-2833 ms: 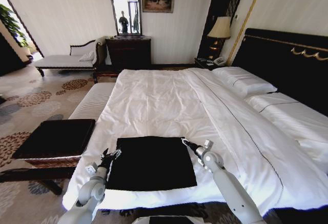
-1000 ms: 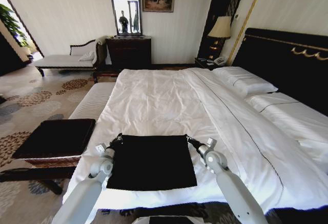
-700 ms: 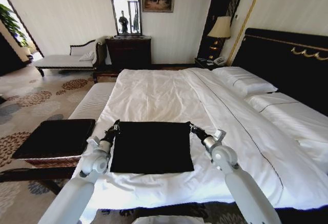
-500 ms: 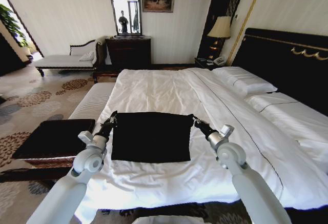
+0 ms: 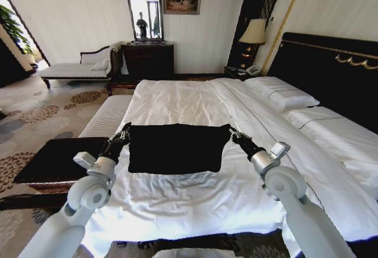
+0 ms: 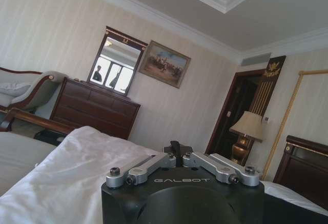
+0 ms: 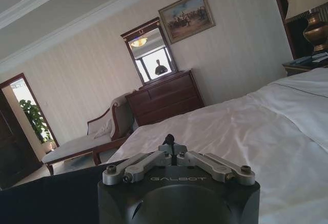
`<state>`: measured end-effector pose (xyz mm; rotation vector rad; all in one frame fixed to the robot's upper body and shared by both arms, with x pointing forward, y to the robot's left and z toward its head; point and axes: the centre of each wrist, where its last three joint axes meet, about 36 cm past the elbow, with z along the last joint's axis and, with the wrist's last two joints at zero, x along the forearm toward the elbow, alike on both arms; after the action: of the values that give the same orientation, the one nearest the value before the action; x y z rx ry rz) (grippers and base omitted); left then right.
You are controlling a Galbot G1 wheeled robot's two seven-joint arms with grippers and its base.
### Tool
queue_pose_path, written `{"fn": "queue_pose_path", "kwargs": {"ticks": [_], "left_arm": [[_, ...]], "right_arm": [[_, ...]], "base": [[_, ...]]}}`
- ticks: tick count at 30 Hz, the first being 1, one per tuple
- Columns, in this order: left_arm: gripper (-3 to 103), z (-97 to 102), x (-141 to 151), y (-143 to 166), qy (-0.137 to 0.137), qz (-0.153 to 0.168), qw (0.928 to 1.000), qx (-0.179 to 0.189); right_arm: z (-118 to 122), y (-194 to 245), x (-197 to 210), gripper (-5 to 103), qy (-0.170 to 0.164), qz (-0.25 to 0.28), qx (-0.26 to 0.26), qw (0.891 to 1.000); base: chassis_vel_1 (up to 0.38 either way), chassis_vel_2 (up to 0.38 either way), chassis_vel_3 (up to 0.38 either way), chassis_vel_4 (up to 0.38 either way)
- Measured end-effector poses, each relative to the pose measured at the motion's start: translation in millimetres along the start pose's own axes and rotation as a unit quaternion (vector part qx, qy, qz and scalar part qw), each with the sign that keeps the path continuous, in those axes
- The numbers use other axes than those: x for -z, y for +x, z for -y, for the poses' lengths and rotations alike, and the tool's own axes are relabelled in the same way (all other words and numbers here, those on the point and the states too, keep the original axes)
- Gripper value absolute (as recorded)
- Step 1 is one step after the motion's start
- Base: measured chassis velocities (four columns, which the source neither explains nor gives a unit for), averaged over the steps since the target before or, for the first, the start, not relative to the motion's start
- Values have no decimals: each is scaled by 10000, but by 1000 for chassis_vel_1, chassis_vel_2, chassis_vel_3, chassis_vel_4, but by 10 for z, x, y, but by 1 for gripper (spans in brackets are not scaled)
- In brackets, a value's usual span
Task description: Fold the clothes on the bed and place them into the basket.
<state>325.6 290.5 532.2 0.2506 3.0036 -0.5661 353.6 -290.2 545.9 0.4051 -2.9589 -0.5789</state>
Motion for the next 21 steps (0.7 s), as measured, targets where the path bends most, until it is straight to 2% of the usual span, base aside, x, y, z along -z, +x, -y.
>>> {"fn": "queue_pose_path", "kwargs": {"ticks": [3,4,9,10,12,16,21], "left_arm": [[1,100,58,286,14,34,9999,96],[1,100,58,286,14,34,9999,96],[1,284,60,734,-78,-149,9997,199],[1,284,60,734,-78,-149,9997,199],[1,302,-57,885,-141,-423,9984,335],[1,309,-155,1029,-134,-702,9957,584],[1,311,-190,1069,-65,-758,9940,786]], "right_arm": [[-67,229,-4,0,-63,-6,-64,10000],[-67,229,-4,0,-63,-6,-64,10000],[-335,698,111,0,-78,94,0,9999],[-335,698,111,0,-78,94,0,9999],[-327,834,28,0,-111,-7,-234,9997],[-280,952,-69,0,-301,-203,-609,9975],[-267,945,-45,0,-354,-170,-725,9966]], "base": [[0,0,0,0],[0,0,0,0],[0,0,0,0],[0,0,0,0],[0,0,0,0],[0,0,0,0],[0,0,0,0]]}}
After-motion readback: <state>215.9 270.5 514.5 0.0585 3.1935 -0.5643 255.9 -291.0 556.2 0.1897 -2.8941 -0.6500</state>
